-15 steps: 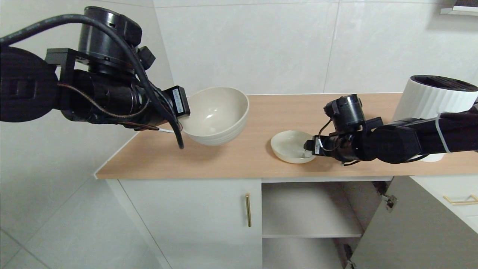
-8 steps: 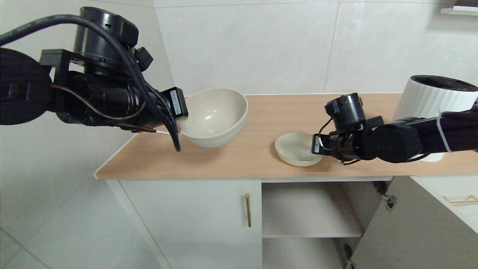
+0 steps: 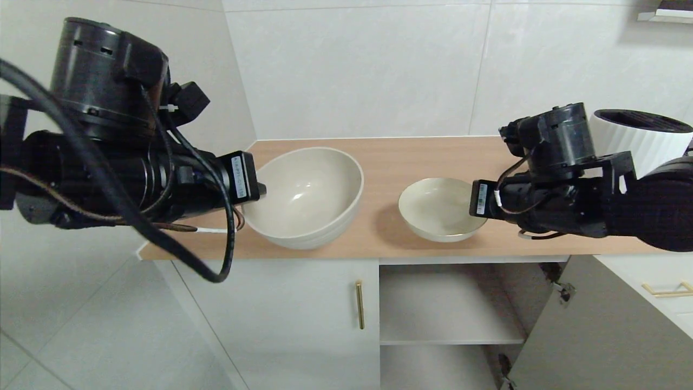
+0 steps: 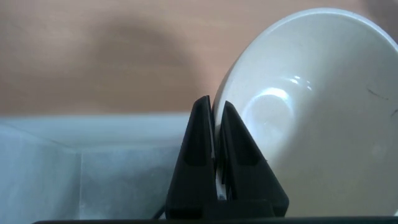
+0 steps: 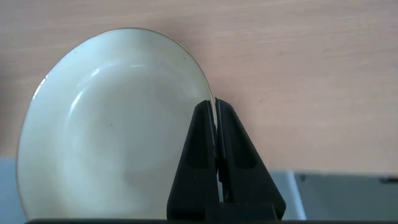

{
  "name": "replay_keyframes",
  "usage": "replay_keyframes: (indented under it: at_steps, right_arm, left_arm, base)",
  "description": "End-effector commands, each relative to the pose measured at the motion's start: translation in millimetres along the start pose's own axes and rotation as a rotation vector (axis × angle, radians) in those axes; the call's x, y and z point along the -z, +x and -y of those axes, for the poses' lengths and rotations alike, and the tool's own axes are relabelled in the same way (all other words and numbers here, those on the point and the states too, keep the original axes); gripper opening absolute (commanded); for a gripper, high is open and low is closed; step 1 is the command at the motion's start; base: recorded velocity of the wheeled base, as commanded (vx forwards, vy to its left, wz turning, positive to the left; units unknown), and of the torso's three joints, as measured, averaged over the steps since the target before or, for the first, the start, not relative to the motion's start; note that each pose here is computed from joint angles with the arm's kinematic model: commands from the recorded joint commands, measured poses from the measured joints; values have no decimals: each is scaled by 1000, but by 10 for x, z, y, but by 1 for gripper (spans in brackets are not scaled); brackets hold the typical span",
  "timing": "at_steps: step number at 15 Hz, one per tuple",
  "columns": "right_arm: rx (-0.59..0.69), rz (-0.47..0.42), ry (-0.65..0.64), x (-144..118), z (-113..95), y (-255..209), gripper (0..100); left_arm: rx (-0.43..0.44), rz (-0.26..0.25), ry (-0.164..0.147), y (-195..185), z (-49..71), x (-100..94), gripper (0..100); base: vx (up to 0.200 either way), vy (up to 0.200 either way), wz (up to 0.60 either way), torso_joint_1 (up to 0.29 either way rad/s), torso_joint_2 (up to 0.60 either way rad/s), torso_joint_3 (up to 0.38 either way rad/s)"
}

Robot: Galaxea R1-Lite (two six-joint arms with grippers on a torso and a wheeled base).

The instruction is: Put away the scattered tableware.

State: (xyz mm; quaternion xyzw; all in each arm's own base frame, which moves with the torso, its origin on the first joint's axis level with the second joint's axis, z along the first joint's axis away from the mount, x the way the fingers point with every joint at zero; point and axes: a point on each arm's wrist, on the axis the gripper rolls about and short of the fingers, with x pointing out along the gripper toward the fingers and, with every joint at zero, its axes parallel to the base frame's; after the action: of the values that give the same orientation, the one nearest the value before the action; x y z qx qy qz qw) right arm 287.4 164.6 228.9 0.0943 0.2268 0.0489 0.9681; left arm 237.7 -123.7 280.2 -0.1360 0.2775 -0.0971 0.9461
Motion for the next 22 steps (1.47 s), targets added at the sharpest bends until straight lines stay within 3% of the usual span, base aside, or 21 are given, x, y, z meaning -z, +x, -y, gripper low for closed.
replay_keyframes:
  at_steps: [1, 5, 9, 16, 22]
  right_arm:
    - [-18, 22, 35, 4, 77, -278, 0]
    - [-66, 34, 34, 166, 101, -690, 0]
    - [-44, 10, 12, 361, 186, -835, 0]
    - [-15, -49, -1, 537, 240, -766, 0]
    - [25, -114, -31, 676, 205, -554, 0]
  left_arm:
    - [13, -7, 6, -168, -34, 111, 0]
    - [8, -51, 3, -314, -138, 348, 0]
    - [9, -105, -18, -392, -199, 583, 0]
    - [-13, -152, -6, -287, -212, 666, 0]
    - [-35, -186, 1, -164, -206, 707, 0]
  base:
    - [0, 0, 0, 0, 0, 0]
    - [0, 0, 0, 0, 0, 0]
    - [-200, 0, 0, 7, 2, 4]
    - [-200, 0, 0, -3, 2, 4]
    - [0, 0, 0, -6, 22, 12]
